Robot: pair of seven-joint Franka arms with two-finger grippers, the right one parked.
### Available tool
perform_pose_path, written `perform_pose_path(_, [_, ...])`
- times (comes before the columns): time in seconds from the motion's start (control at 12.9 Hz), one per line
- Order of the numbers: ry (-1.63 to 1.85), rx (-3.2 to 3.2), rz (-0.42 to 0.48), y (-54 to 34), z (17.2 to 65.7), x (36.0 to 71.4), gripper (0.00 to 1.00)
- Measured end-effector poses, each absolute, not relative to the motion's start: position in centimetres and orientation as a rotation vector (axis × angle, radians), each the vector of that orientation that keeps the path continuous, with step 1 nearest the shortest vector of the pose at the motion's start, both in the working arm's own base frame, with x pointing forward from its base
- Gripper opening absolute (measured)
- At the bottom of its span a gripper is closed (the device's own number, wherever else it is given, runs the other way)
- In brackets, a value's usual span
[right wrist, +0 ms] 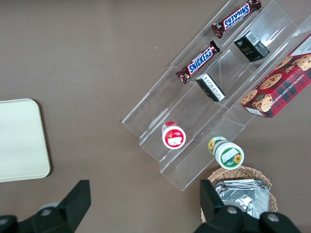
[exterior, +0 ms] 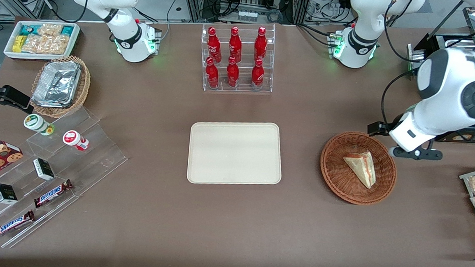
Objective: Place sandwich from basket to tray
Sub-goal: 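Move the left gripper over the wicker basket above the wrapped sandwich, then lower the open left gripper onto the sandwich and close on it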
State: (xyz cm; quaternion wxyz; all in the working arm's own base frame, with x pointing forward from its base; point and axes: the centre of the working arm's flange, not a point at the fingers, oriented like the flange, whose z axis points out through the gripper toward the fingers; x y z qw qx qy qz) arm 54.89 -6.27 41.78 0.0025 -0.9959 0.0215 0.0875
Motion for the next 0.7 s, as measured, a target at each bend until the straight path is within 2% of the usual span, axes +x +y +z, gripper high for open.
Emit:
perform_pose_path(0.39, [-0.03,-3.13,0.225,-5.2,38.2,54.6,1.0])
perform_pose_path(0.7, [-0.279,-3.124,0.133,-4.7,35.7,54.4,1.0])
